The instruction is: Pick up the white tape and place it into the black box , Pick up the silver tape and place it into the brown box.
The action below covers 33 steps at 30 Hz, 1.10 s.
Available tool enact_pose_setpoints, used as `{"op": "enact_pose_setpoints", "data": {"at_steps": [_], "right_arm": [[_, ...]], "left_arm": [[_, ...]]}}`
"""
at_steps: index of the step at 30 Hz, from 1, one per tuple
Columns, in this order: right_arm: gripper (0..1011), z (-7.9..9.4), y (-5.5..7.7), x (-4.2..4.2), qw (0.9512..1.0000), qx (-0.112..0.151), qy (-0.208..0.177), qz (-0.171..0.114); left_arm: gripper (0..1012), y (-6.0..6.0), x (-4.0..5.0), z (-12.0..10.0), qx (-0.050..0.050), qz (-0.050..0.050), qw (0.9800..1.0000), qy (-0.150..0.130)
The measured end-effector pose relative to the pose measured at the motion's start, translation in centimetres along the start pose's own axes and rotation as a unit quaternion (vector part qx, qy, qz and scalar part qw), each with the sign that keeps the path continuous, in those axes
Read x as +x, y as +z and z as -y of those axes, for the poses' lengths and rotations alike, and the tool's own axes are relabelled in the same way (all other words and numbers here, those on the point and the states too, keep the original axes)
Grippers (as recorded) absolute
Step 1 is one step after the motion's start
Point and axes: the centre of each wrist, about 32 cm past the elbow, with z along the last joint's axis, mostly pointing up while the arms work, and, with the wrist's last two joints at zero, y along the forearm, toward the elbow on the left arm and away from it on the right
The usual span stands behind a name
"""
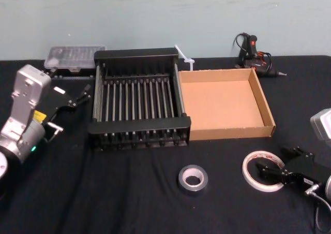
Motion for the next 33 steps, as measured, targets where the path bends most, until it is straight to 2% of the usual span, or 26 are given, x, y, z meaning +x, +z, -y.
{"op": "enact_pose_setpoints", "data": {"at_steps": [3, 4, 7, 10, 11, 15, 19, 21, 26, 29, 33], "right_arm": [[868, 0.0, 0.01, -0.01, 1.0, 0.0, 0.0, 0.0], [868, 0.0, 0.01, -0.01, 1.0, 0.0, 0.0, 0.0], [743, 0.0, 0.02, -0.01, 1.0, 0.0, 0.0, 0.0], [685, 0.0, 0.02, -0.02, 1.0, 0.0, 0.0, 0.0], [625, 0.0, 0.02, -0.02, 1.0, 0.001, 0.0, 0.0], [531, 0.0, 0.02, -0.02, 1.0, 0.001, 0.0, 0.0], [360, 0.0, 0.02, -0.03, 1.0, 0.001, 0.0, 0.0], [329, 0.0, 0.02, -0.02, 1.0, 0.001, 0.0, 0.0], [164, 0.0, 0.02, -0.03, 1.0, 0.001, 0.0, 0.0], [99, 0.0, 0.02, -0.03, 1.0, 0.001, 0.0, 0.0], [94, 0.0, 0.02, -0.03, 1.0, 0.001, 0.0, 0.0]], "left_arm": [[1001, 0.0, 0.0, 0.0, 0.0, 0.0, 1.0, 0.0], [1001, 0.0, 0.0, 0.0, 0.0, 0.0, 1.0, 0.0], [1002, 0.0, 0.0, 0.0, 0.0, 0.0, 1.0, 0.0], [1001, 0.0, 0.0, 0.0, 0.0, 0.0, 1.0, 0.0], [1001, 0.0, 0.0, 0.0, 0.0, 0.0, 1.0, 0.0], [1001, 0.0, 0.0, 0.0, 0.0, 0.0, 1.0, 0.0], [1001, 0.0, 0.0, 0.0, 0.0, 0.0, 1.0, 0.0], [1001, 0.0, 0.0, 0.0, 0.0, 0.0, 1.0, 0.0], [1001, 0.0, 0.0, 0.0, 0.0, 0.0, 1.0, 0.0], [1001, 0.0, 0.0, 0.0, 0.0, 0.0, 1.0, 0.0], [1001, 0.0, 0.0, 0.0, 0.0, 0.0, 1.0, 0.0]]}}
